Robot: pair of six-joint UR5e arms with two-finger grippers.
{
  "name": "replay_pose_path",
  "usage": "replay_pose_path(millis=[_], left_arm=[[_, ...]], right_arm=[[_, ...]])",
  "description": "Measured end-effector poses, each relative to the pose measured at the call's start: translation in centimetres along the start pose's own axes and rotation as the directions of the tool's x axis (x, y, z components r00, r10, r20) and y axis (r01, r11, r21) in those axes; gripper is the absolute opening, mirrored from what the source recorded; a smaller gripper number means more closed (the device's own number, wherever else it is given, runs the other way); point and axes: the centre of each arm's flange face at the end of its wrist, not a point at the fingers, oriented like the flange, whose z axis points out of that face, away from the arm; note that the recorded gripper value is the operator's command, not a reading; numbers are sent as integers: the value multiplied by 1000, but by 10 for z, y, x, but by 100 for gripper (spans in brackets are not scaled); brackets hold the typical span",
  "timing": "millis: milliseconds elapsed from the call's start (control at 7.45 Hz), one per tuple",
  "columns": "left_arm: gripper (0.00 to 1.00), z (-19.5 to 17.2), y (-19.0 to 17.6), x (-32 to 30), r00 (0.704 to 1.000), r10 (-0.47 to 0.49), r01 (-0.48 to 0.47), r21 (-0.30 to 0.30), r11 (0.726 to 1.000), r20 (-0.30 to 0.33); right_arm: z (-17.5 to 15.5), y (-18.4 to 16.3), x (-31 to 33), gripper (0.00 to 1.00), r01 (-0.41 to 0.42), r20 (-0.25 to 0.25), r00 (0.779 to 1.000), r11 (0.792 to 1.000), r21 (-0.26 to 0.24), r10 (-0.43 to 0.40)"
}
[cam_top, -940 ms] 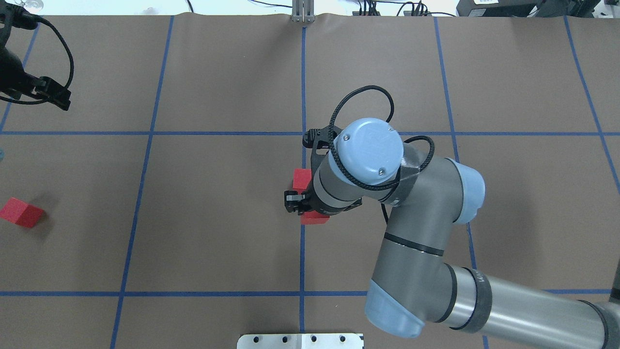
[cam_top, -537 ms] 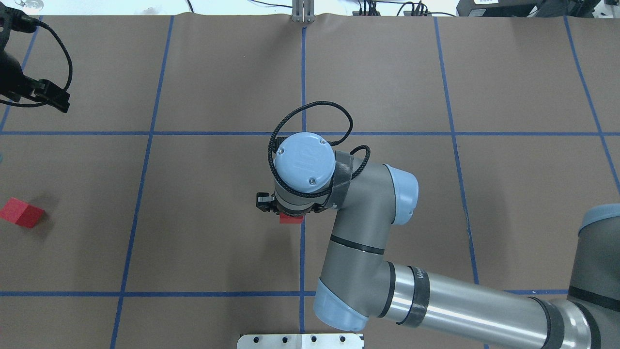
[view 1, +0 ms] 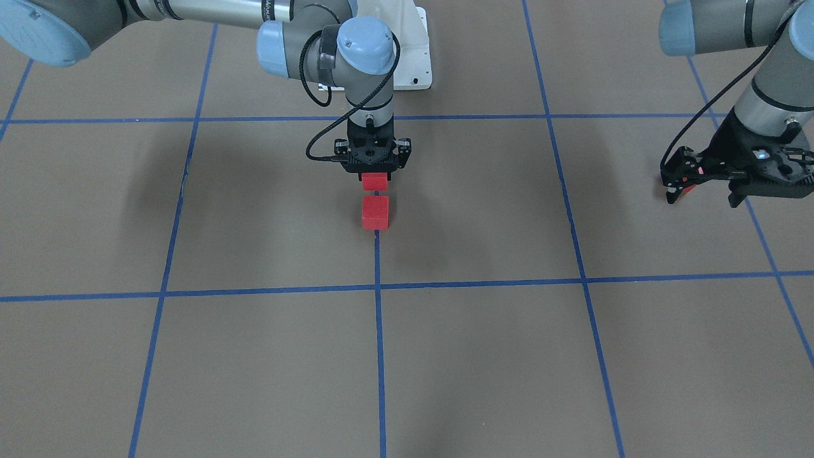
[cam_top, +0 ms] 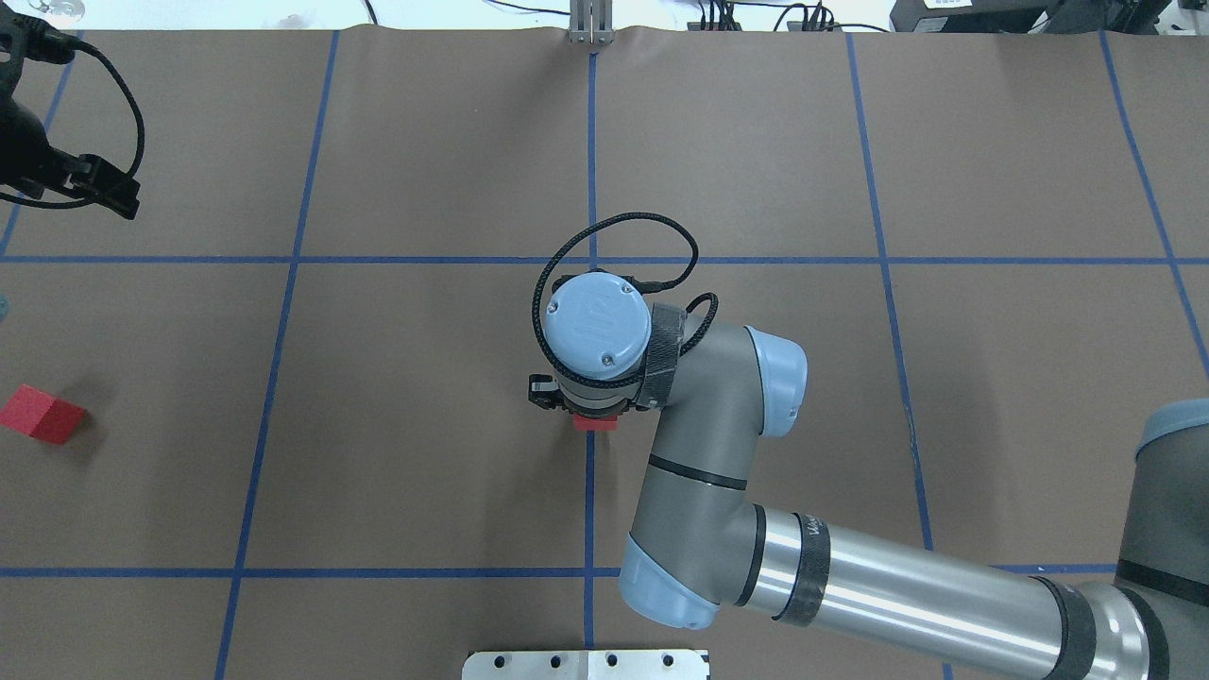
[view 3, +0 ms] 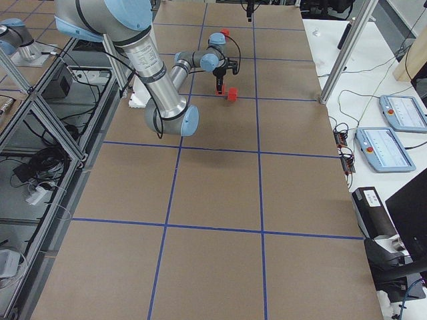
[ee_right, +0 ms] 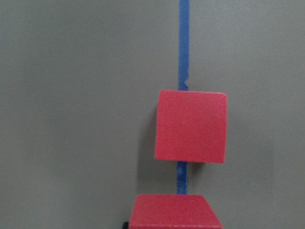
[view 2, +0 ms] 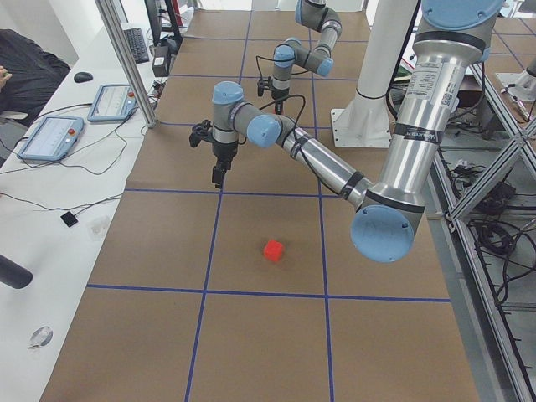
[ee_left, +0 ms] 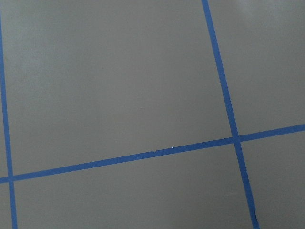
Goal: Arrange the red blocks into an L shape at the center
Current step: 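Lower the cube nearer the robot than the center cube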
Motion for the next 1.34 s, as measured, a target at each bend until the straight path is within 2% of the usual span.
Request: replay_pose_path(millis=[671,1342], left_arm=[[100,1,0,0,1000,0,0,-2,1000,1],[100,2,0,0,1000,-1,1,-3,1000,1]], right_arm=[[3,-5,2,0,-50,-5,999,998,32,50],[14,-8,-1,0,-46,30,999,998,41,45]])
